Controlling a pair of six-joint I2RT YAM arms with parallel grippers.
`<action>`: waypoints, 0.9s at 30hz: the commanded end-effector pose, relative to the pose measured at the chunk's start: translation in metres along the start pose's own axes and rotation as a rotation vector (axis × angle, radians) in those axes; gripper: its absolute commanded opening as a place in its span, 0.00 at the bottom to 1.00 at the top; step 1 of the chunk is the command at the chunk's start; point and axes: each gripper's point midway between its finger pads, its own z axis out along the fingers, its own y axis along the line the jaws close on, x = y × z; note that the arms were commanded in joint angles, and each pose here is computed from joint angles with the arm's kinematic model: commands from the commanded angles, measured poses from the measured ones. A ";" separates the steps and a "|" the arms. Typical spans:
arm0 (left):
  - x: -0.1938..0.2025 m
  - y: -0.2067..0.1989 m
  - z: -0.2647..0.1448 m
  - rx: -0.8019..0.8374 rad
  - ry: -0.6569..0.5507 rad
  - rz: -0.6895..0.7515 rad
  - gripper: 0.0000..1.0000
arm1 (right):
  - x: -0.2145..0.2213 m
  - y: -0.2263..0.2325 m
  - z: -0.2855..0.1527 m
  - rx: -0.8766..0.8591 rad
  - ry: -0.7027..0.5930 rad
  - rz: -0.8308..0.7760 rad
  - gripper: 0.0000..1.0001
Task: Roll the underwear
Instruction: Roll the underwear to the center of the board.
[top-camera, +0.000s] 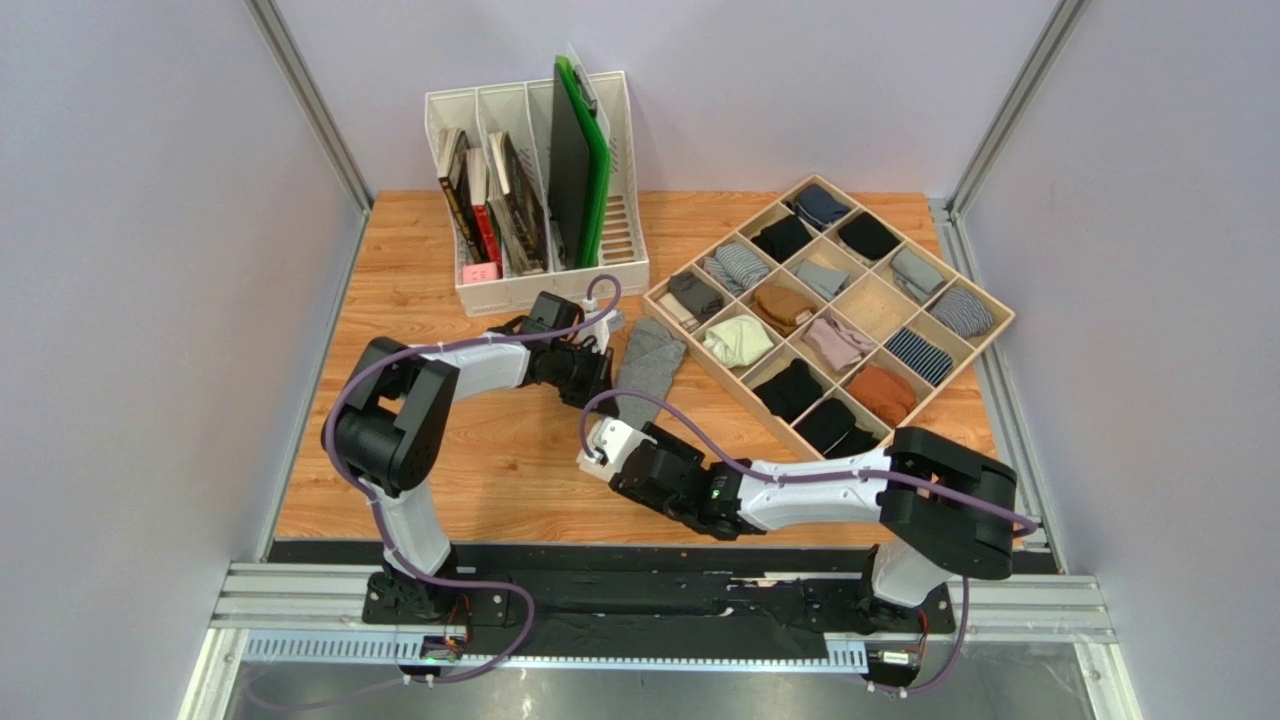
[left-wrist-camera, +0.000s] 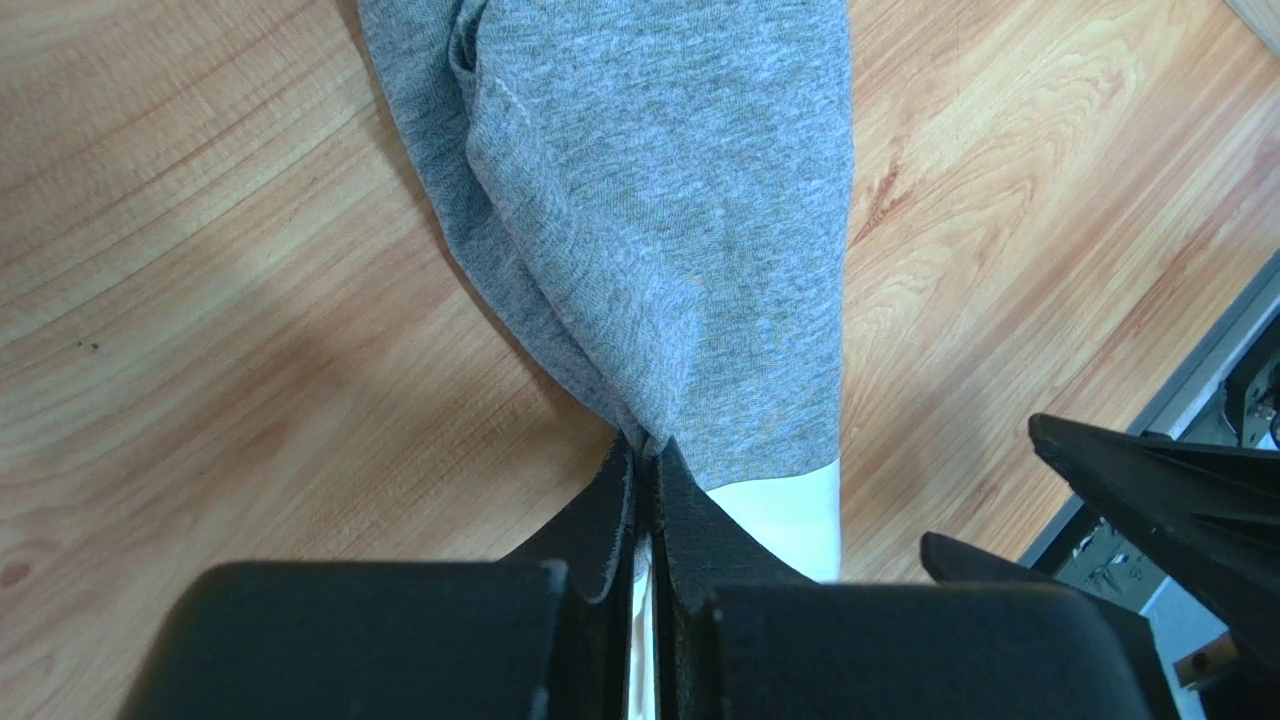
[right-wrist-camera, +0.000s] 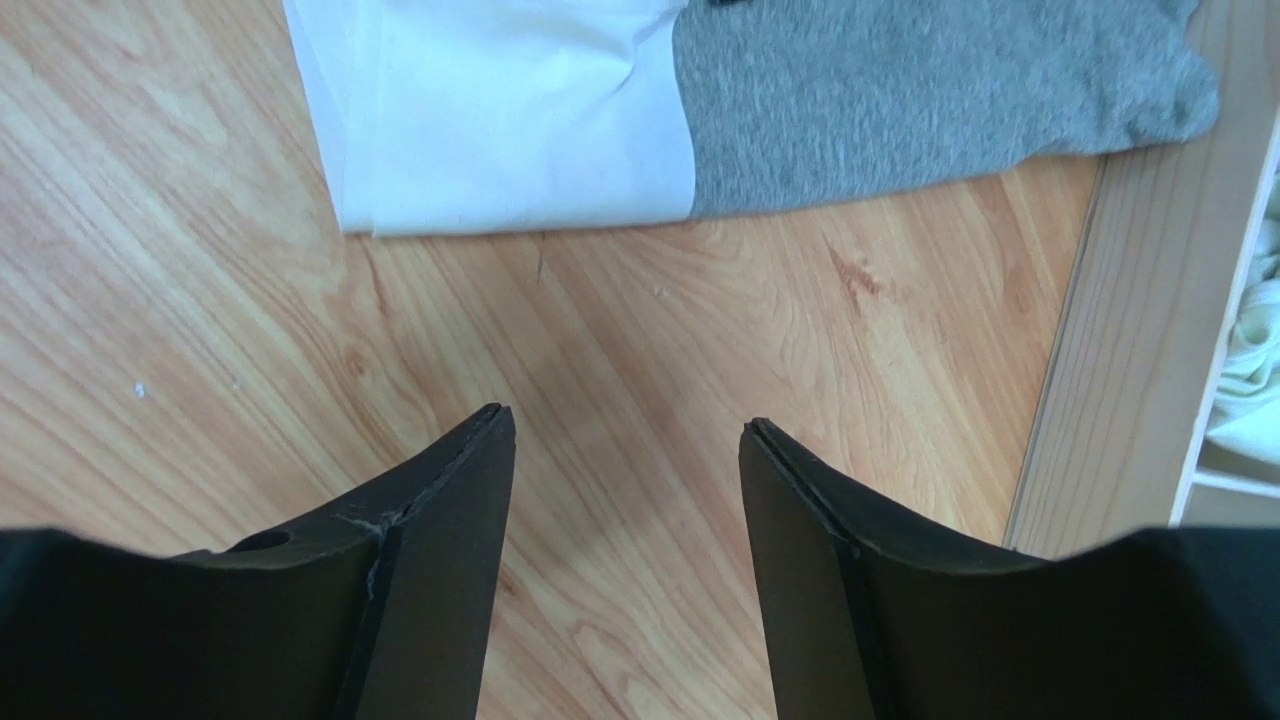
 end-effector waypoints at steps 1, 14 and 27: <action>0.005 0.012 0.006 -0.029 0.030 0.013 0.00 | -0.030 0.001 0.005 0.043 -0.118 0.002 0.60; 0.005 0.012 0.006 -0.004 0.029 -0.004 0.00 | -0.030 0.030 0.025 0.062 -0.146 -0.141 0.57; 0.003 0.011 0.004 0.002 0.021 -0.005 0.00 | -0.041 0.050 0.033 0.026 -0.181 -0.210 0.54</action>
